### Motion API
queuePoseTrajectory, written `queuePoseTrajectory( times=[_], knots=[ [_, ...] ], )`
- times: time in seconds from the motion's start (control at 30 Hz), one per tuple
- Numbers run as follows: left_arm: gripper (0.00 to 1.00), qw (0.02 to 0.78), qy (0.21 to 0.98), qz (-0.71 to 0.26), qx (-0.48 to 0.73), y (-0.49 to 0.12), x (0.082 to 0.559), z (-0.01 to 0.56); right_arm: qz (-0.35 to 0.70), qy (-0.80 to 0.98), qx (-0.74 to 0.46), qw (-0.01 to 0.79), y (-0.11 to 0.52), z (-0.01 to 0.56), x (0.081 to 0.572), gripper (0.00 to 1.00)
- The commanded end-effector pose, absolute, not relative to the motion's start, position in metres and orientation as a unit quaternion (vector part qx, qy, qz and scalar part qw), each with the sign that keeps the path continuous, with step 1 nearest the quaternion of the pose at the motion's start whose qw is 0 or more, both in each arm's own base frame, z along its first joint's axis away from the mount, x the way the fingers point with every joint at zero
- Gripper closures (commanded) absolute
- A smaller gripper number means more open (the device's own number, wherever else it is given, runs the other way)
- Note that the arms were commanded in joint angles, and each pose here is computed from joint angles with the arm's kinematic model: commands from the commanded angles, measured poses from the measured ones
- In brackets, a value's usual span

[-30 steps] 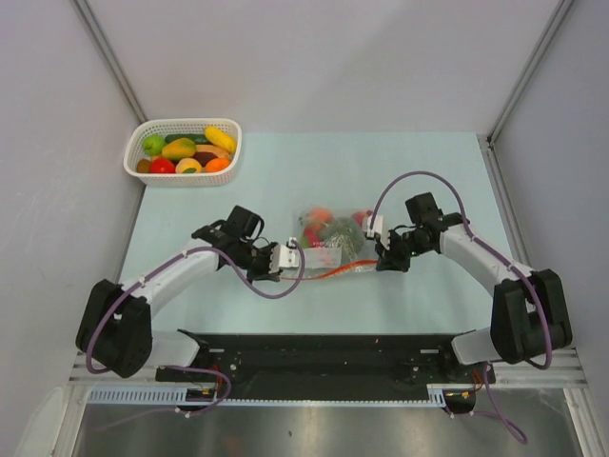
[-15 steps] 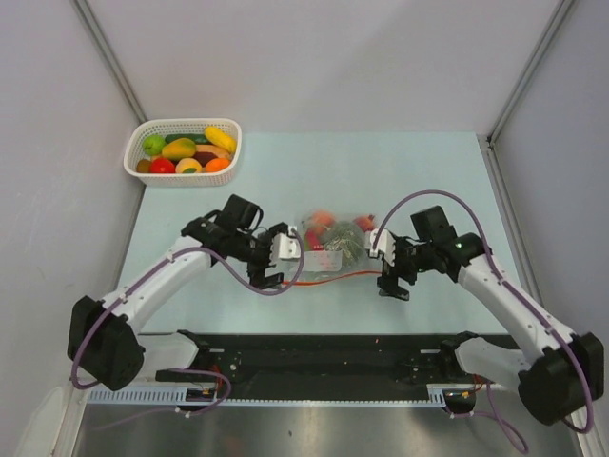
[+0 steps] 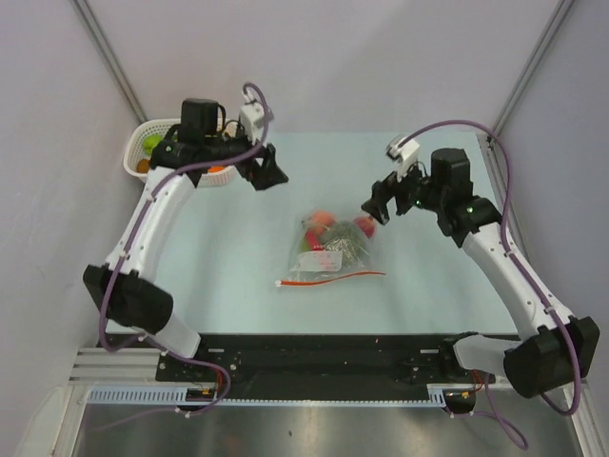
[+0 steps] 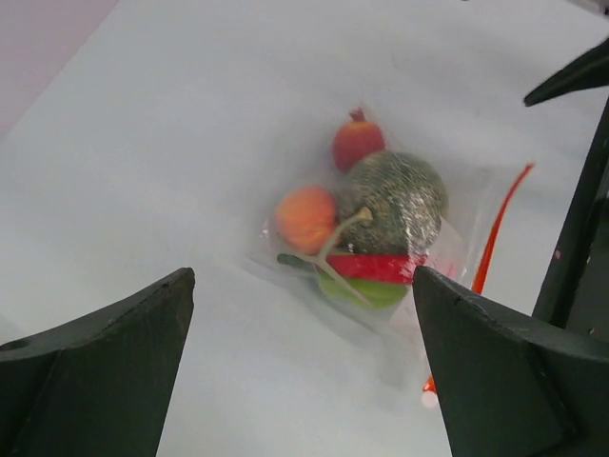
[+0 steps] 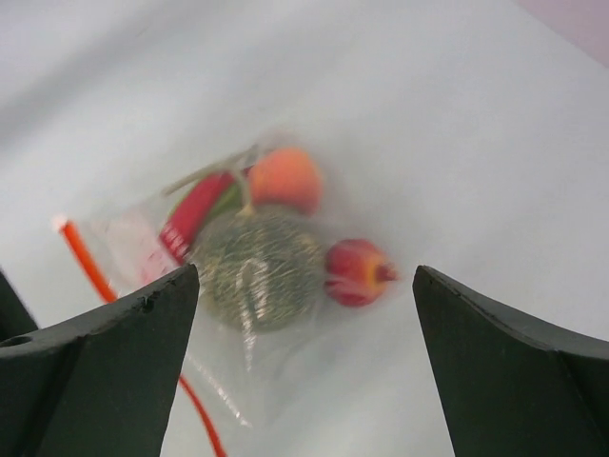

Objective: Place the food in the zip-top bag and seal the zipper
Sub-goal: Reset both arms

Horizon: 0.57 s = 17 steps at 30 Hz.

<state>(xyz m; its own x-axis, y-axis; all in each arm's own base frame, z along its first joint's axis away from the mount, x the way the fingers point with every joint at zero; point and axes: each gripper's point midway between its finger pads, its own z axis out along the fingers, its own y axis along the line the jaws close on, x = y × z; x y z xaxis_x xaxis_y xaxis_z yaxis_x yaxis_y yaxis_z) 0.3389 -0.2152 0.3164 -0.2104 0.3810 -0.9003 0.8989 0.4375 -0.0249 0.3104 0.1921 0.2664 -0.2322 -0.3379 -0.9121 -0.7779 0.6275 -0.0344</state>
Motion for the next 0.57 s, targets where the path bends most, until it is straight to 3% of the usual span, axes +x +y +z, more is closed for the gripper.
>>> queuePoseTrajectory(
  times=[0.0,0.13,0.3,0.53],
  knots=[
    [0.0,0.383,0.811,-0.35,0.269,-0.187,0.383,0.309,0.287,0.767,-0.206,0.536,0.166,0.309,0.368,0.0],
    [0.0,0.389,0.837,-0.331,0.196,-0.146,0.413,0.289,0.275,0.788,-0.169,0.524,0.139,0.286,0.4,0.0],
    [0.0,0.401,0.863,-0.26,0.163,-0.118,0.414,0.253,0.259,0.829,-0.139,0.476,0.116,0.237,0.417,0.0],
    [0.0,0.421,0.87,-0.208,0.146,-0.1,0.416,0.255,0.257,0.816,-0.148,0.496,0.115,0.243,0.429,0.0]
  ],
)
